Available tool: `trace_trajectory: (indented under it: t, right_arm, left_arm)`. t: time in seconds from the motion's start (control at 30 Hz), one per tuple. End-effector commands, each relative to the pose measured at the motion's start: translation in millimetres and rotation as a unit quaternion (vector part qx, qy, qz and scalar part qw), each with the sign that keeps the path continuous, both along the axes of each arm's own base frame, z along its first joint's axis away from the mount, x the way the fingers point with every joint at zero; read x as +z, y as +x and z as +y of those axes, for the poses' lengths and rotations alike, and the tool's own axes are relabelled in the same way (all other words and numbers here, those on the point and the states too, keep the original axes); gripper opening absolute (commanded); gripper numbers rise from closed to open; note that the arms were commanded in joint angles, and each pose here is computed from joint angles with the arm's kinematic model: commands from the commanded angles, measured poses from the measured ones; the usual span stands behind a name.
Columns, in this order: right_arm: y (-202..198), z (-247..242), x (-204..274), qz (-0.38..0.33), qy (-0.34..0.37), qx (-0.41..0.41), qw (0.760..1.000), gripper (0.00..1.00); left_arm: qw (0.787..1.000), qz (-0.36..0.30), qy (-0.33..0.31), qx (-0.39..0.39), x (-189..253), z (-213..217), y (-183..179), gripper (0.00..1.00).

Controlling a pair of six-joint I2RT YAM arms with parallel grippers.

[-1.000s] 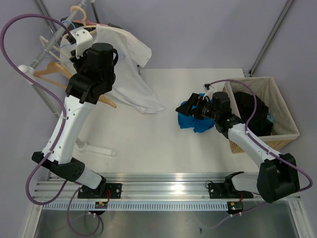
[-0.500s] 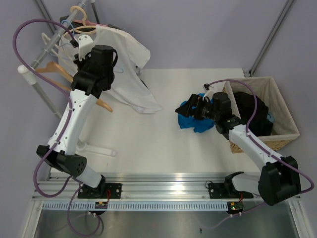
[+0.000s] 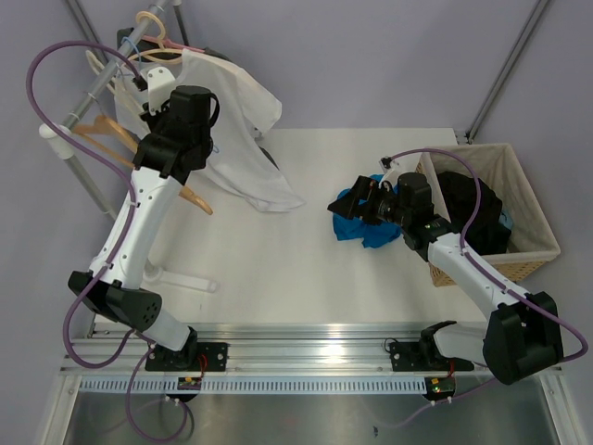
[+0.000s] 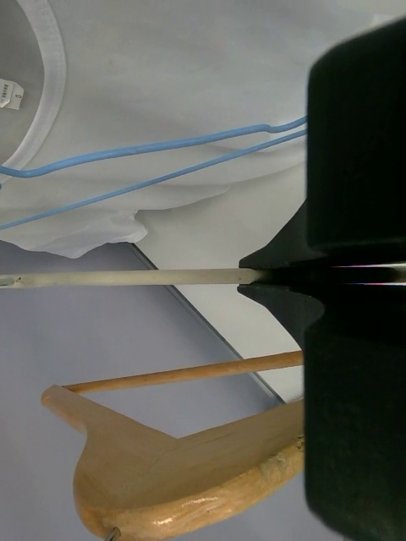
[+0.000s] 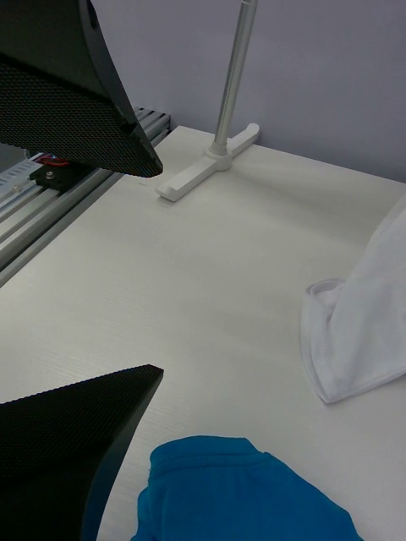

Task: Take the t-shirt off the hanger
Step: Place the hanger at the clothesline.

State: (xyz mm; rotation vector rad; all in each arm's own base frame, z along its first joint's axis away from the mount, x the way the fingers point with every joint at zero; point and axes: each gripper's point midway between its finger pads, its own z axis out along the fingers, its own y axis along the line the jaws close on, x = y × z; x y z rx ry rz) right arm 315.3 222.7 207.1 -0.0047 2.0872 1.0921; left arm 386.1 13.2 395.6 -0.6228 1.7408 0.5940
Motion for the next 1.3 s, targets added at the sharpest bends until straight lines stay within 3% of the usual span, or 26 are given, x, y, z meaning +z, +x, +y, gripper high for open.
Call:
trace_trajectory:
  t: [0.0, 0.17, 0.23, 0.5, 0.53, 0.6, 0.67, 0.93, 1.03, 1.1, 1.2, 1.27]
  right_arm:
    - [2.8, 4.1, 26.6, -0.042, 0.006, 0.005, 0.999, 1.00]
    - [10.7, 2.7, 16.9, -0.030, -0.009, -0.002, 1.000, 0.99]
    - [8.8, 6.6, 17.3, -0.024, -0.002, 0.008, 1.000, 1.00]
    - [-3.7, 6.6, 34.7, -0.047, 0.016, 0.018, 0.999, 1.00]
    - [-3.7, 6.6, 34.7, -0.047, 0.016, 0.018, 0.999, 1.00]
    - [-3.4, 6.9, 33.6, -0.044, 0.017, 0.019, 0.999, 1.00]
    - [-2.9, 7.1, 33.1, -0.044, 0.016, 0.019, 0.999, 1.00]
    - [-0.6, 5.6, 29.2, -0.041, 0.010, 0.014, 0.999, 1.00]
    - [-1.0, 5.5, 30.3, -0.042, 0.011, 0.013, 0.999, 0.99]
    - [0.4, 4.2, 29.4, -0.040, 0.009, 0.007, 0.999, 1.00]
    - [5.1, -2.7, 26.6, -0.038, -0.001, -0.019, 0.999, 1.00]
    - [5.7, -11.2, 22.6, -0.034, -0.013, -0.042, 0.998, 0.99]
  left_arm:
    - [0.999, -0.020, -0.029, -0.017, 2.1, -4.7, -0.9, 0.00]
    - [0.998, -0.020, -0.039, -0.039, 4.4, -10.9, 0.8, 0.00]
    - [0.998, -0.022, -0.042, -0.052, 9.4, -13.9, 1.7, 0.20]
    - [0.989, -0.051, -0.079, -0.114, 32.4, -29.2, -5.8, 0.38]
    - [0.986, -0.054, -0.086, -0.130, 35.7, -32.9, -7.6, 0.54]
    - [0.974, -0.061, -0.105, -0.191, 46.4, -49.1, -13.8, 0.72]
    - [0.961, -0.067, -0.115, -0.242, 57.8, -63.9, -18.9, 0.98]
    - [0.895, -0.098, -0.122, -0.419, 100.2, -124.4, -67.3, 0.99]
    - [0.882, -0.096, -0.099, -0.450, 105.7, -139.6, -79.2, 0.99]
    - [0.869, -0.090, -0.105, -0.474, 97.9, -155.5, -81.3, 0.99]
    - [0.833, -0.100, -0.117, -0.532, 92.1, -192.7, -95.6, 0.99]
    - [0.810, -0.076, -0.127, -0.567, 58.9, -218.8, -106.2, 0.99]
